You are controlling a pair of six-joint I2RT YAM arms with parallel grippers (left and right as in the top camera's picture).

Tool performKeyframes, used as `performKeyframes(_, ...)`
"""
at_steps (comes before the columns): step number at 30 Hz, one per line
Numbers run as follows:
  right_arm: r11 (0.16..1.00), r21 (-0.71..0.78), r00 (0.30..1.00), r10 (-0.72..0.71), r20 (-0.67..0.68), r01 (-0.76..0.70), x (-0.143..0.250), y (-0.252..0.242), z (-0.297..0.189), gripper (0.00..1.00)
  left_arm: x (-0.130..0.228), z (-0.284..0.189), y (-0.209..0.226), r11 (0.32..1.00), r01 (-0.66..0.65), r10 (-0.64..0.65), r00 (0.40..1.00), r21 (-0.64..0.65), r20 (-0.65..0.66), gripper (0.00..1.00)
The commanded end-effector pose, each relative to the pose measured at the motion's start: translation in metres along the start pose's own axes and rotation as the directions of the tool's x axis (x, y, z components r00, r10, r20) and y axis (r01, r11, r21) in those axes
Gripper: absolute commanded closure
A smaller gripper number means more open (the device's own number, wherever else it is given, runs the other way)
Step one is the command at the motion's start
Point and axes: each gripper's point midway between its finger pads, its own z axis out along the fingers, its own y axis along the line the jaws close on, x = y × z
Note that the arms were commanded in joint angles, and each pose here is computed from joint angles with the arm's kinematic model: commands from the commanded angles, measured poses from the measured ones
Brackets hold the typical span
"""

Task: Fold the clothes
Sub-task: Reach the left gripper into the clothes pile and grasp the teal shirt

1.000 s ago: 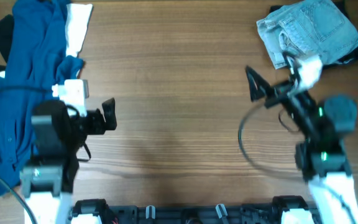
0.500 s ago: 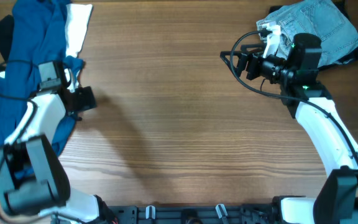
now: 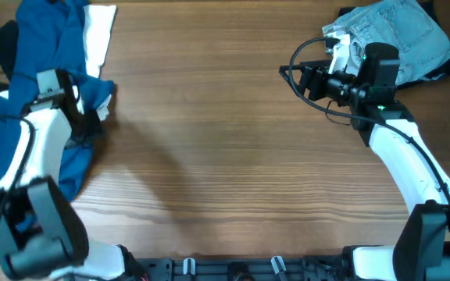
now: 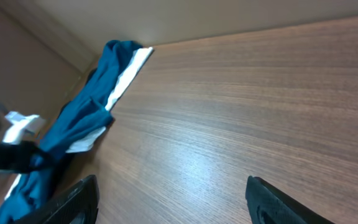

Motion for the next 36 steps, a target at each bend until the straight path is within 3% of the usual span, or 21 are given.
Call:
performKeyframes(1, 0.999, 0.022, 0.999, 0.034, 0.006, -0.034, -0.004, -0.005, 0.003, 0.25, -0.031, -0.079, -0.039, 0.987, -0.069, 0.035, 0.973, 0.142, 0.228, 0.96)
performKeyframes(2, 0.999, 0.023, 0.999, 0.036, 0.003, -0.036, -0.003, -0.005, 0.003, 0.25, -0.034, -0.097, -0.045, 0.984, -0.090, 0.044, 0.958, 0.151, 0.283, 0.96)
performKeyframes(4, 0.999, 0.023, 0.999, 0.036, 0.003, -0.036, -0.003, -0.005, 0.003, 0.24, -0.038, -0.122, -0.050, 0.980, -0.113, 0.048, 0.932, 0.161, 0.359, 0.80)
performKeyframes(5, 0.999, 0.023, 0.999, 0.037, 0.003, -0.037, -0.003, -0.005, 0.003, 0.24, -0.039, -0.129, -0.049, 0.980, -0.113, 0.044, 0.925, 0.162, 0.377, 0.79)
performKeyframes(7, 0.999, 0.024, 0.999, 0.039, 0.000, -0.039, -0.002, -0.005, 0.003, 0.24, -0.035, -0.126, -0.048, 0.981, -0.112, 0.047, 0.931, 0.161, 0.362, 0.96)
performKeyframes(10, 0.999, 0.024, 0.999, 0.041, -0.002, -0.041, -0.002, -0.005, 0.003, 0.23, -0.031, -0.111, -0.050, 0.981, -0.110, 0.056, 0.949, 0.158, 0.310, 0.94)
performKeyframes(11, 0.999, 0.025, 0.999, 0.042, -0.004, -0.042, -0.001, -0.005, 0.003, 0.23, -0.026, -0.104, -0.053, 0.978, -0.114, 0.062, 0.958, 0.173, 0.279, 0.78)
performKeyframes(14, 0.999, 0.019, 0.999, 0.036, -0.013, -0.035, 0.002, -0.002, 0.005, 0.22, -0.008, -0.088, -0.068, 0.959, -0.124, 0.080, 0.981, 0.253, 0.176, 0.59)
performKeyframes(16, 0.999, 0.048, 1.000, 0.025, -0.016, -0.024, 0.004, -0.003, 0.009, 0.20, 0.008, -0.079, -0.092, 0.915, -0.131, 0.106, 0.991, 0.381, 0.086, 0.55)
performKeyframes(19, 0.995, 0.092, 1.000, 0.026, -0.007, -0.025, 0.003, -0.010, 0.009, 0.17, 0.030, -0.049, -0.112, 0.903, -0.172, 0.200, 0.979, 0.394, -0.031, 0.55)
performKeyframes(23, 0.993, 0.113, 1.000, 0.025, -0.001, -0.025, 0.002, -0.014, 0.009, 0.14, 0.056, -0.013, -0.125, 0.915, -0.226, 0.292, 0.943, 0.336, -0.161, 0.55)
performKeyframes(26, 0.993, 0.113, 1.000, 0.027, -0.003, -0.026, 0.003, -0.015, 0.009, 0.13, 0.089, -0.016, -0.110, 0.930, -0.278, 0.342, 0.893, 0.239, -0.292, 0.57)
performKeyframes(27, 0.993, 0.114, 1.000, 0.026, -0.003, -0.026, 0.003, -0.015, 0.009, 0.13, 0.097, -0.021, -0.105, 0.941, -0.254, 0.318, 0.888, 0.223, -0.332, 0.50)
performKeyframes(29, 0.993, 0.113, 1.000, 0.027, -0.003, -0.026, 0.002, -0.015, 0.009, 0.13, 0.107, -0.040, -0.092, 0.972, -0.177, 0.223, 0.901, 0.154, -0.372, 0.48)
performKeyframes(32, 0.993, 0.113, 1.000, 0.026, -0.003, -0.026, 0.002, -0.015, 0.009, 0.13, 0.100, -0.047, -0.052, 0.993, -0.078, 0.043, 0.937, -0.089, -0.345, 0.37)
performKeyframes(36, 0.993, 0.113, 1.000, 0.026, -0.003, -0.026, 0.002, -0.015, 0.009, 0.12, 0.110, -0.036, -0.036, 0.994, -0.023, -0.018, 0.924, -0.103, -0.381, 0.18)
